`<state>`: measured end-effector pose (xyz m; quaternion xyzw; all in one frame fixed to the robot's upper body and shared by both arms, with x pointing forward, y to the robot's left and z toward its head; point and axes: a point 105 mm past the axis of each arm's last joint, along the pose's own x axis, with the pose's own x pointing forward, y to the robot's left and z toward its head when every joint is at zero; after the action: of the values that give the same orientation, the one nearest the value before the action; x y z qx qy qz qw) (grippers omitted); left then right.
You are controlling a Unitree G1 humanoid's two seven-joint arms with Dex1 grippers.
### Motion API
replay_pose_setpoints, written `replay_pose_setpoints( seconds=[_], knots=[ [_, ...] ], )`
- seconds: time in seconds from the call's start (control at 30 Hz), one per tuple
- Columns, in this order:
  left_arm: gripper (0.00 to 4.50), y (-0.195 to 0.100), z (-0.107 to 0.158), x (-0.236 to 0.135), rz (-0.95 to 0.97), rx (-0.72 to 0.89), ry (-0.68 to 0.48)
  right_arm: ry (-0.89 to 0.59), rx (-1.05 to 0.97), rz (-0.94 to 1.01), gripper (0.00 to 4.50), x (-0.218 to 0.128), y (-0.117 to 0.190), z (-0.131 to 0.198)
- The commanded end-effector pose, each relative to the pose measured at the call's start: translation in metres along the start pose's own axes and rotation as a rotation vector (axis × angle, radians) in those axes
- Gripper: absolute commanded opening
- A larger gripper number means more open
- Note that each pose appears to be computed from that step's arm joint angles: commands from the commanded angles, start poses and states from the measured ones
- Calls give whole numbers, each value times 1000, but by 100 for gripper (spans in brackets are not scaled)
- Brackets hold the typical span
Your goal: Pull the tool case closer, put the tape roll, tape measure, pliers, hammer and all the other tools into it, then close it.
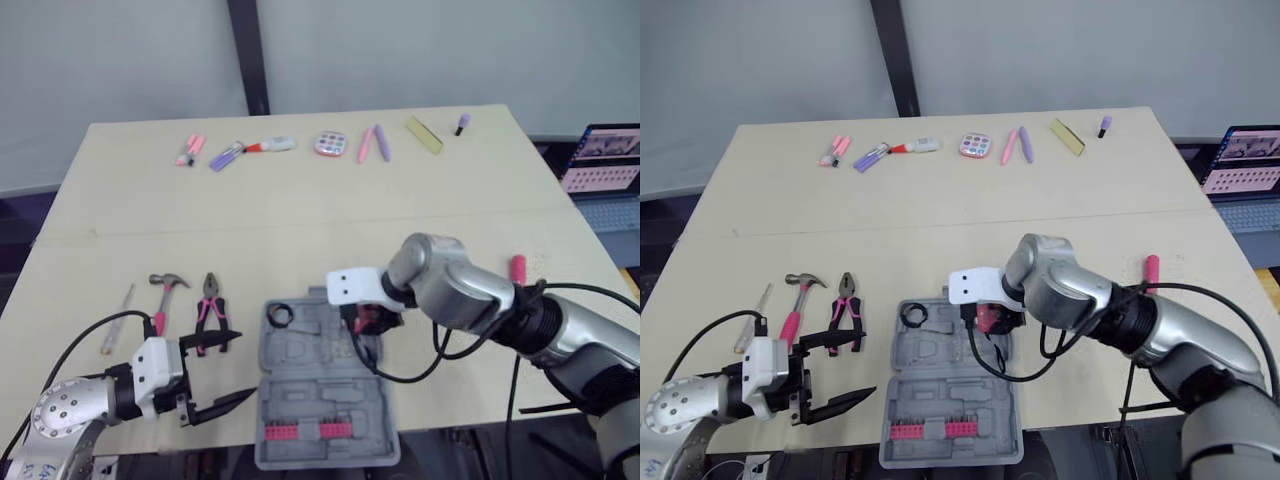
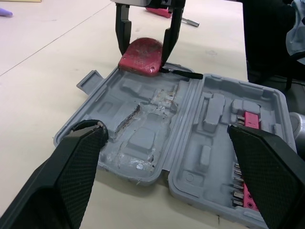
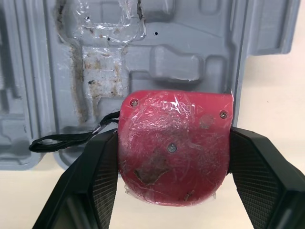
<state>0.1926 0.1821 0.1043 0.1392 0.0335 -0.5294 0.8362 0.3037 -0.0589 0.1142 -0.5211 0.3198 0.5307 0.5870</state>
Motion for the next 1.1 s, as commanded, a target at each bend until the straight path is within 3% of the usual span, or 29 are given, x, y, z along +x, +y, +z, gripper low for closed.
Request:
replay_pose_setpoints(
  seconds=[0.03,0.9,1.0,1.1],
  knots=[
    [450,-3,4,0,6,18,-6,-7,-45,-45,289,-6,-8,7],
    [450,-13,3,0,16,4,-1,-5,-84,-12,289,5,-4,11],
    [450,-13,3,0,17,1,-2,-8,-92,-9,436,5,-3,11],
    [450,-14,3,0,16,-1,-3,-16,-92,-16,447,1,-5,13]
  ],
)
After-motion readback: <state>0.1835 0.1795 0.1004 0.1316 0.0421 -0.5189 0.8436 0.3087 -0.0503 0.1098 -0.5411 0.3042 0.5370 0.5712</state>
